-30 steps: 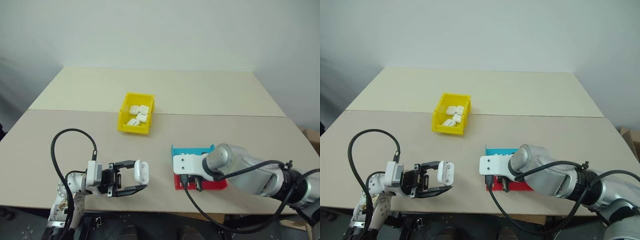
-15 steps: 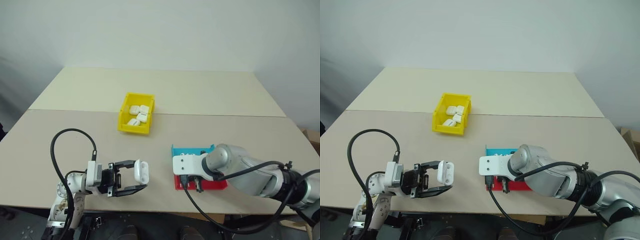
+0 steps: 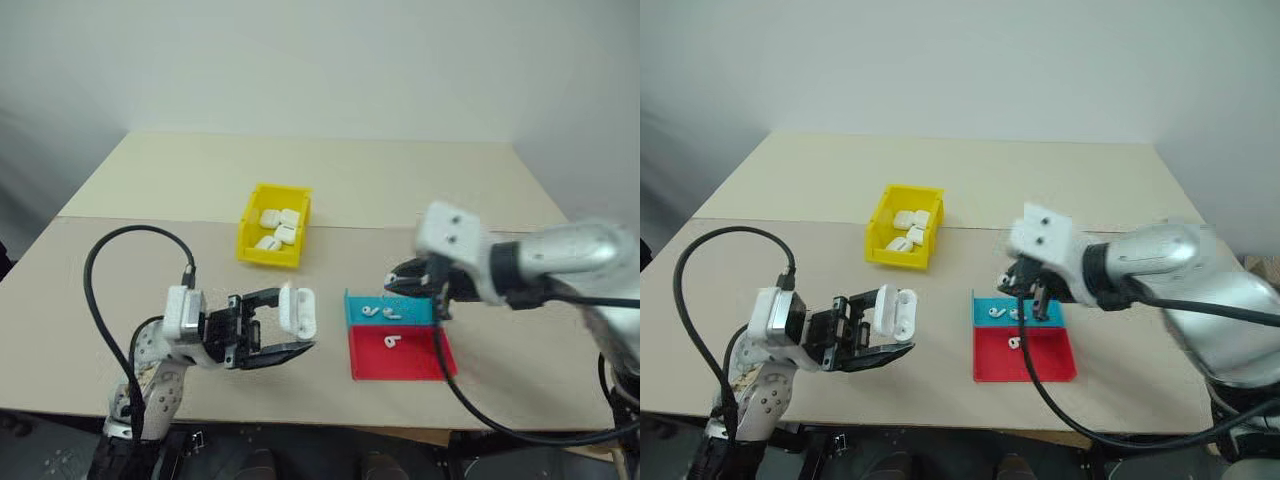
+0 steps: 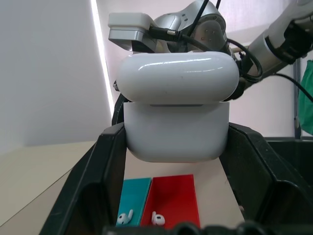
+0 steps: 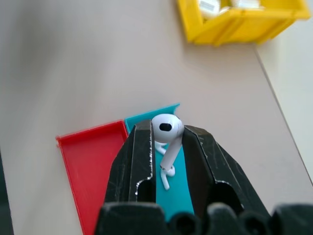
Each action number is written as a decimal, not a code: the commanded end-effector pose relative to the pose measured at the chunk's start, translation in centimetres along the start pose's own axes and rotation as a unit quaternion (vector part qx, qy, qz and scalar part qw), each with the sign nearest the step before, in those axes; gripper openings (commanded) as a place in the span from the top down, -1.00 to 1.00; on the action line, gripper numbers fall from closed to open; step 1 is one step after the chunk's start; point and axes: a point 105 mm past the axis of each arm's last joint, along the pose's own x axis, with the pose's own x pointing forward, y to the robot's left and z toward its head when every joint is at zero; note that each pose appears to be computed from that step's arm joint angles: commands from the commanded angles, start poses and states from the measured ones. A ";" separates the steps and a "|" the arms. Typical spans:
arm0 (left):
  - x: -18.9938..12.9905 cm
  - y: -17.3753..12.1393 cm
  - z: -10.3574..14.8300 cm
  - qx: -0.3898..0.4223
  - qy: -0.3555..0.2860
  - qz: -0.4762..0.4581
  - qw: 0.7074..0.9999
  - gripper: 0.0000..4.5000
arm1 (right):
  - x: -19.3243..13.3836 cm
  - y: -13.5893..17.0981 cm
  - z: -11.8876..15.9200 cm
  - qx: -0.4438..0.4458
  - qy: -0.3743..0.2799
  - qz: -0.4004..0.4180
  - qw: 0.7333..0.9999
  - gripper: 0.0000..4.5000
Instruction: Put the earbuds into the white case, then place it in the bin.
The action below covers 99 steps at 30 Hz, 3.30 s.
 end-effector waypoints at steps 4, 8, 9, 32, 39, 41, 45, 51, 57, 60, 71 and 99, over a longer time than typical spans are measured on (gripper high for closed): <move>2.0 0.0 1.8 -0.008 -0.046 -0.034 0.998 -0.23 | -3.6 -1.1 5.3 -0.029 -0.273 -0.069 0.959 0.70; 2.6 0.1 2.1 -0.013 -0.059 -0.045 0.997 -0.23 | -5.3 0.7 7.0 -0.005 -0.422 -0.026 0.906 0.70; 2.8 0.1 2.2 -0.014 -0.061 -0.048 0.997 -0.23 | -5.5 1.1 7.1 0.000 -0.441 -0.016 0.897 0.70; 4.5 0.1 2.8 0.003 -0.093 -0.067 0.993 -0.23 | -1.5 4.9 6.9 -0.075 -0.489 0.092 0.864 0.70; 4.4 -0.1 2.7 0.004 -0.088 -0.071 0.994 -0.23 | -0.5 4.9 6.3 -0.084 -0.475 0.086 0.872 0.70; 4.4 -0.1 2.7 0.004 -0.088 -0.072 0.994 -0.23 | -0.4 4.9 6.3 -0.085 -0.474 0.085 0.872 0.70; 4.4 -0.1 2.7 0.004 -0.087 -0.074 0.993 -0.23 | -0.1 4.8 6.3 -0.083 -0.475 0.079 0.873 0.70; 4.4 0.0 2.6 0.006 -0.084 -0.073 0.994 -0.23 | 0.1 5.0 5.9 -0.085 -0.467 0.086 0.876 0.70; 4.5 0.2 2.7 0.011 -0.087 -0.070 0.994 -0.23 | 0.6 5.6 5.2 -0.100 -0.448 0.104 0.882 0.39; 4.4 0.3 2.8 0.013 -0.086 -0.070 0.994 -0.23 | 1.0 5.7 4.8 -0.114 -0.433 0.097 0.889 -0.01; 3.8 0.3 1.9 0.019 -0.069 -0.066 0.995 -0.23 | 1.0 5.4 4.6 -0.132 -0.420 0.092 0.893 -0.17; -4.6 -3.2 -2.7 0.049 0.119 -0.009 0.992 -0.23 | 8.0 -2.6 -5.7 -0.339 0.191 0.227 0.893 -0.17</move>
